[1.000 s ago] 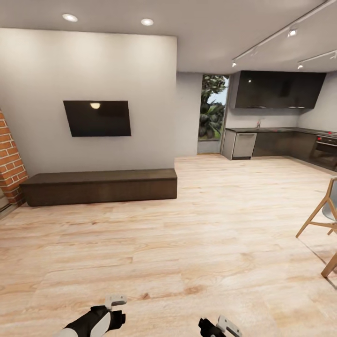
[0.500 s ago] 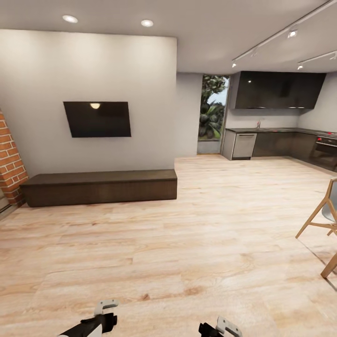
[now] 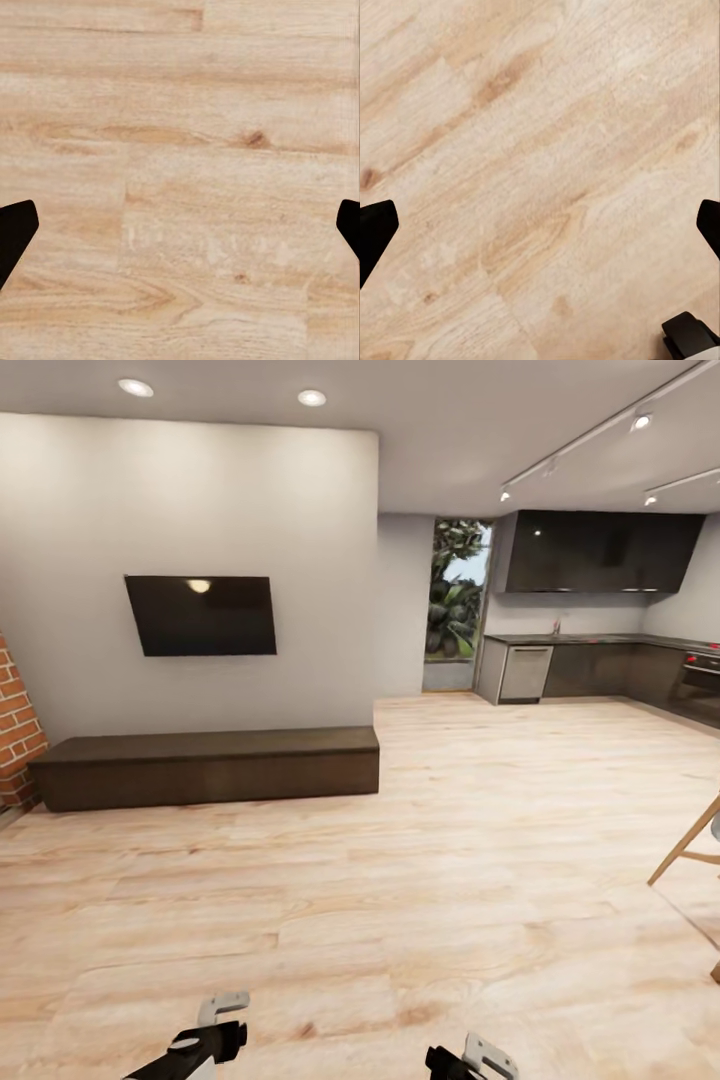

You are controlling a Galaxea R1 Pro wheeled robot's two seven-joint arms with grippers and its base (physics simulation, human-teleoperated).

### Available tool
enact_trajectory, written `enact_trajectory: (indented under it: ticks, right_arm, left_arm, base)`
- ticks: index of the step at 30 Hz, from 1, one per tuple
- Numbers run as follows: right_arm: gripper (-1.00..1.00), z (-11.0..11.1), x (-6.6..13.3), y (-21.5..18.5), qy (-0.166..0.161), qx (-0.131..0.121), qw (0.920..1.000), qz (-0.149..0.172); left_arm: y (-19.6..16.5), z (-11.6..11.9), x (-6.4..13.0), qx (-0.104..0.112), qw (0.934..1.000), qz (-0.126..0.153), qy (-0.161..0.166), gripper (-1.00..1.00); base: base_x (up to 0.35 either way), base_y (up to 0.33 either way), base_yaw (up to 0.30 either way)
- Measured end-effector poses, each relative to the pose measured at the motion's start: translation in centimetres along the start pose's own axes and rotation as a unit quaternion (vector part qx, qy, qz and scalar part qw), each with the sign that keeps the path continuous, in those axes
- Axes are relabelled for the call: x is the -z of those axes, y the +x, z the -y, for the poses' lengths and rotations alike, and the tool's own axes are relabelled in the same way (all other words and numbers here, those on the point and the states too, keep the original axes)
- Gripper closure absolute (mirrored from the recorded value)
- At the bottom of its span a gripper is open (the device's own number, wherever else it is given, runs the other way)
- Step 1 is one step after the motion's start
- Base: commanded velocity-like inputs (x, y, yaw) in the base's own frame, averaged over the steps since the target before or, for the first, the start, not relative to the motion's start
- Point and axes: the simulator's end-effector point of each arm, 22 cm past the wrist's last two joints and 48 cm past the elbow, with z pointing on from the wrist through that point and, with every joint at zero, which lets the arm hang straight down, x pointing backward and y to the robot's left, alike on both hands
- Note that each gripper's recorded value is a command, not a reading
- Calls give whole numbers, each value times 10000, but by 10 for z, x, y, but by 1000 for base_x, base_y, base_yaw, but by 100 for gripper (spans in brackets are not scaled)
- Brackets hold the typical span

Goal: Place each of the two pumpkins and all three candles from the living room inside a cabinet in the living room (use any cabinet), then make sure every cabinet is closed, and position the cauldron so it is next to a table in the living room.

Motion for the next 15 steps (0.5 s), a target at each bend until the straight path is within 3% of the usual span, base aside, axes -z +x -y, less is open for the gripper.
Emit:
enact_trajectory:
  ticks: [15]
  right_arm:
    - [-100, -1, 0, 0, -8, -15, 10000, 11]
  left_arm:
    - [5, -1, 0, -14, 10000, 16, -6, -100]
  base:
    - [306, 0, 0]
